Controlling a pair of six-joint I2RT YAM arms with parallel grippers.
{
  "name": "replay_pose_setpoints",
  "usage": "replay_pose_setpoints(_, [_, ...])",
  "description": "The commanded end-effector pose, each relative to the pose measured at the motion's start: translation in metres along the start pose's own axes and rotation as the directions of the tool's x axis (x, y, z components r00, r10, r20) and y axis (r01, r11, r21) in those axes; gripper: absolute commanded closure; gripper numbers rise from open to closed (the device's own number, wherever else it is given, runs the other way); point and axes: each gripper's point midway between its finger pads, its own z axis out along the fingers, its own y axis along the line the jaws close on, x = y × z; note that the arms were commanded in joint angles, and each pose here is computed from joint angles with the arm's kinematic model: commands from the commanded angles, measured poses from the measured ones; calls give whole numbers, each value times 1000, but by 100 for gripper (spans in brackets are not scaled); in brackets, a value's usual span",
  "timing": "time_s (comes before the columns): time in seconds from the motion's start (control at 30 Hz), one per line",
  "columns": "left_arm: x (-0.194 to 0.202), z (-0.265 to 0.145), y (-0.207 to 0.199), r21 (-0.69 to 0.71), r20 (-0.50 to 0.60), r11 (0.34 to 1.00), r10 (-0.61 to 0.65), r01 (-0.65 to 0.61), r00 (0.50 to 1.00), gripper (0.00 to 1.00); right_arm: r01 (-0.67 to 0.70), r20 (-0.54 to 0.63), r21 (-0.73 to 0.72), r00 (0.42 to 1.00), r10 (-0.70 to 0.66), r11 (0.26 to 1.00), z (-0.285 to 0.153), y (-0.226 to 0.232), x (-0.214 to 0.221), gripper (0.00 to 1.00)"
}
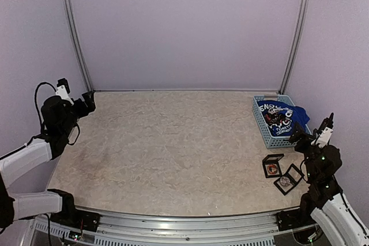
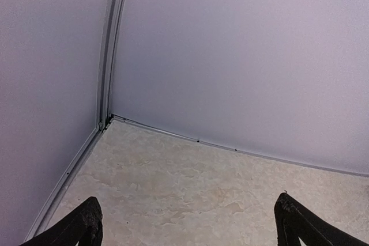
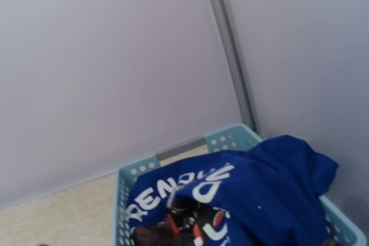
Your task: Pin the brooch onto the clothing
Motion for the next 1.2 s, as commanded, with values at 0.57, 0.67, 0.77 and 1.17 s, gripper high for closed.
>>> replay_pose_setpoints(0.57, [-74, 17, -35, 37, -85, 996, -74, 77, 994, 1, 467, -689, 46, 655, -310, 883, 171, 28, -2, 2])
replay_pose_setpoints(0.67, [-56, 22, -38, 50, -142, 994, -85, 93, 986, 1, 458, -777, 30, 570, -267, 888, 197, 10, 35, 6])
replay_pose_setpoints(0.77, [-50, 21, -41, 73, -146, 994, -68, 79, 987, 1, 465, -864, -3, 445, -237, 885, 203, -7, 88, 10])
replay_pose_setpoints(1.17, [-67, 13, -49, 124, -107, 989, -64, 78, 992, 1, 486, -898, -52, 360, -254, 873, 211, -9, 105, 100])
